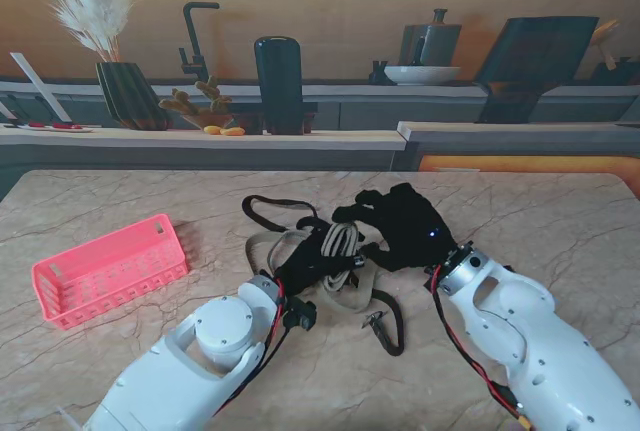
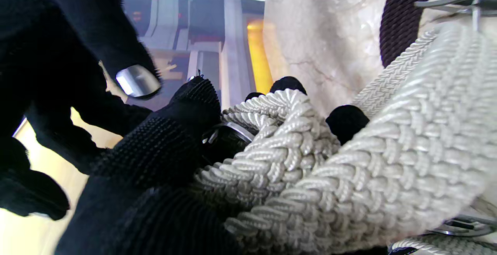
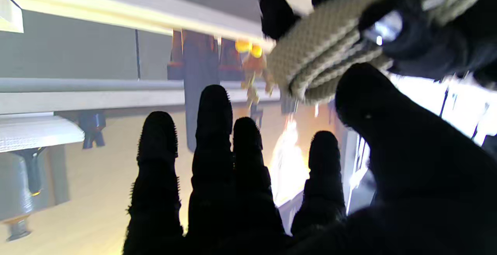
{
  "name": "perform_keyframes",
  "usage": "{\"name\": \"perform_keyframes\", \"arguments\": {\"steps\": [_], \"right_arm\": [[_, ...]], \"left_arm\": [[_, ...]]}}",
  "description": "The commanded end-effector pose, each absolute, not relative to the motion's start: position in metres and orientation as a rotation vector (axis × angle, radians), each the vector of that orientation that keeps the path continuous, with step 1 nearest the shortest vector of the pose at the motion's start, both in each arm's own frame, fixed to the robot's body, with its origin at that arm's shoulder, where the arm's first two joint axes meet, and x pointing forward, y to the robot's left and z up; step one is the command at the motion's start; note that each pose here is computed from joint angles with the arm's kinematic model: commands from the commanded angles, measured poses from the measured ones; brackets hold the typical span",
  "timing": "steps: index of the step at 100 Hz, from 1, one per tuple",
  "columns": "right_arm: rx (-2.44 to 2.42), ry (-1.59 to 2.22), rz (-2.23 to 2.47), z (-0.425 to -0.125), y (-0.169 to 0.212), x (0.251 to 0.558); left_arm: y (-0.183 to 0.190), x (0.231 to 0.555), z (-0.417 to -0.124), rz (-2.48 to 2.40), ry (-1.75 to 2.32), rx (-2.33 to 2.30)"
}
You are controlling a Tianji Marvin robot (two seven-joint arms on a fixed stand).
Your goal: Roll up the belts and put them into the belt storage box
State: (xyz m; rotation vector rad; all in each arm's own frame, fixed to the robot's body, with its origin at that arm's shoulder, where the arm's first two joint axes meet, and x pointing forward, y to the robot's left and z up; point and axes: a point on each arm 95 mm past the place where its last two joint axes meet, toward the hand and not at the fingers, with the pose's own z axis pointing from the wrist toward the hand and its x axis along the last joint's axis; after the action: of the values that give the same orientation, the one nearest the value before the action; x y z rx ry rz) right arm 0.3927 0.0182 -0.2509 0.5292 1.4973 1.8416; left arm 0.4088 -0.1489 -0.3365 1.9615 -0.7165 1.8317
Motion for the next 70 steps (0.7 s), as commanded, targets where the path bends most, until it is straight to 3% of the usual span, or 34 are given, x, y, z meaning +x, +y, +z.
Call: {"name": "perform_keyframes", "arguments": {"steps": [1,70], "right_arm": [[0.482,1.546,1.807,-0.247,0.014,0.391],[0.293,1.765,1.654,-0.253,0.026,0.414]], "left_arm": [[-0.148,0.408,-0.339,1.813,-0.737,1.964],[-0.15,0.407,-0.342,1.74,-0.789,1.936]]}}
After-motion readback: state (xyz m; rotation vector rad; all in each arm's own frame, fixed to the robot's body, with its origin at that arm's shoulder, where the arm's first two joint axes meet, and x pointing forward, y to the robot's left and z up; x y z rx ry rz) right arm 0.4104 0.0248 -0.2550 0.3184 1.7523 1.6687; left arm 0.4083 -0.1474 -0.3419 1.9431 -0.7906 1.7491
